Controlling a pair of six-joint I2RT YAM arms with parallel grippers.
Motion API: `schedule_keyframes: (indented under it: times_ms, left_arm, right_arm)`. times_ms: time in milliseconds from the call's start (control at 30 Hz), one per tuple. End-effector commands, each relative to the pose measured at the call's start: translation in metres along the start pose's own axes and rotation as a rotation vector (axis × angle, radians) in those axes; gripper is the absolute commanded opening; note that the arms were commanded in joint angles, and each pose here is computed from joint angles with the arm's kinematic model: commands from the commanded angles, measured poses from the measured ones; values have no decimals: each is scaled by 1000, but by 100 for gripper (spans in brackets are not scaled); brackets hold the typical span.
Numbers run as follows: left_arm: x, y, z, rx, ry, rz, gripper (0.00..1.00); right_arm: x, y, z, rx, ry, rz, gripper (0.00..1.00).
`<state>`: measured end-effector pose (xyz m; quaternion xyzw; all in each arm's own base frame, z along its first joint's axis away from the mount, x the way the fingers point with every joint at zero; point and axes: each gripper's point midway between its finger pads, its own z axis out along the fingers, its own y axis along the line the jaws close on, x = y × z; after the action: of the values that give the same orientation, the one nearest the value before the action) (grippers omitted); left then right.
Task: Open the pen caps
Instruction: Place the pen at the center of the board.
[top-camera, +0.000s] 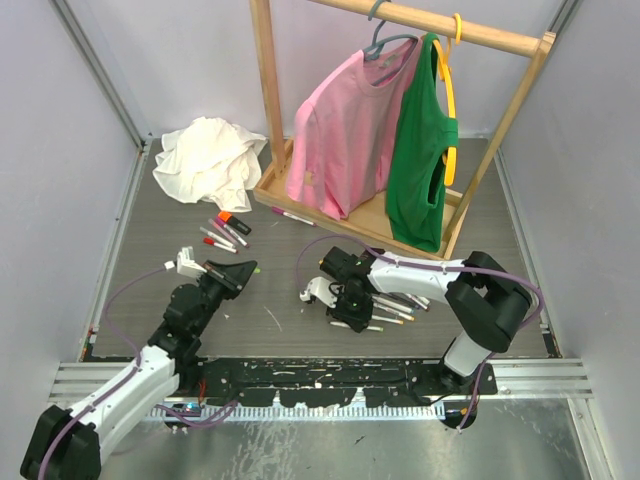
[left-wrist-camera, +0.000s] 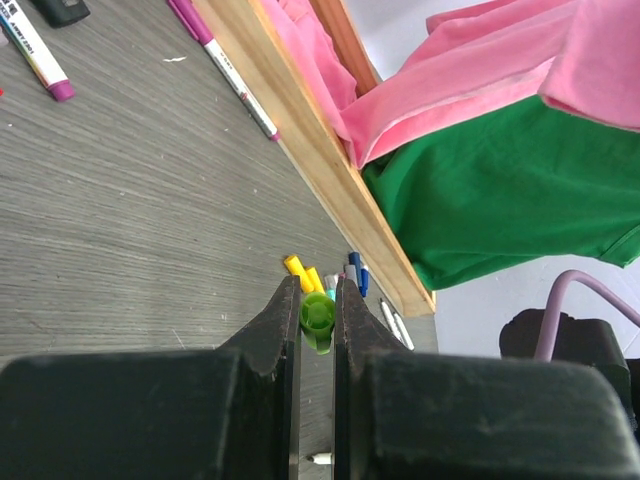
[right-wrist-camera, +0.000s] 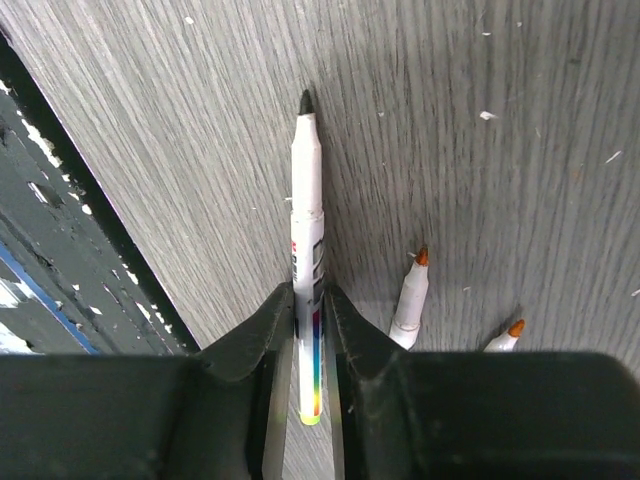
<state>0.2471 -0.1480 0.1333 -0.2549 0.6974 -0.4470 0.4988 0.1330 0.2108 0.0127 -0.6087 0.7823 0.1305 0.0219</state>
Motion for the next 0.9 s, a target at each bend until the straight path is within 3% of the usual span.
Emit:
schedule_keyframes:
  times_ms: [0,533,667,867]
  left_arm:
    - [-5,-20,2,69,-8,-10,0]
    - [35,-14,15,-5,141,18,0]
    - [55,-12,23,-62,174,49,0]
    - [78,-4,38,-155,226,35,0]
  right_arm:
    - [-9,-8,-3,41,-17,-11,26]
    - [-17,-12,-9,69,-43,-18,33]
    - [-22,-10,-15,66,-72,-27,38]
    - [-26,-8,-20,55,-96,-30,39]
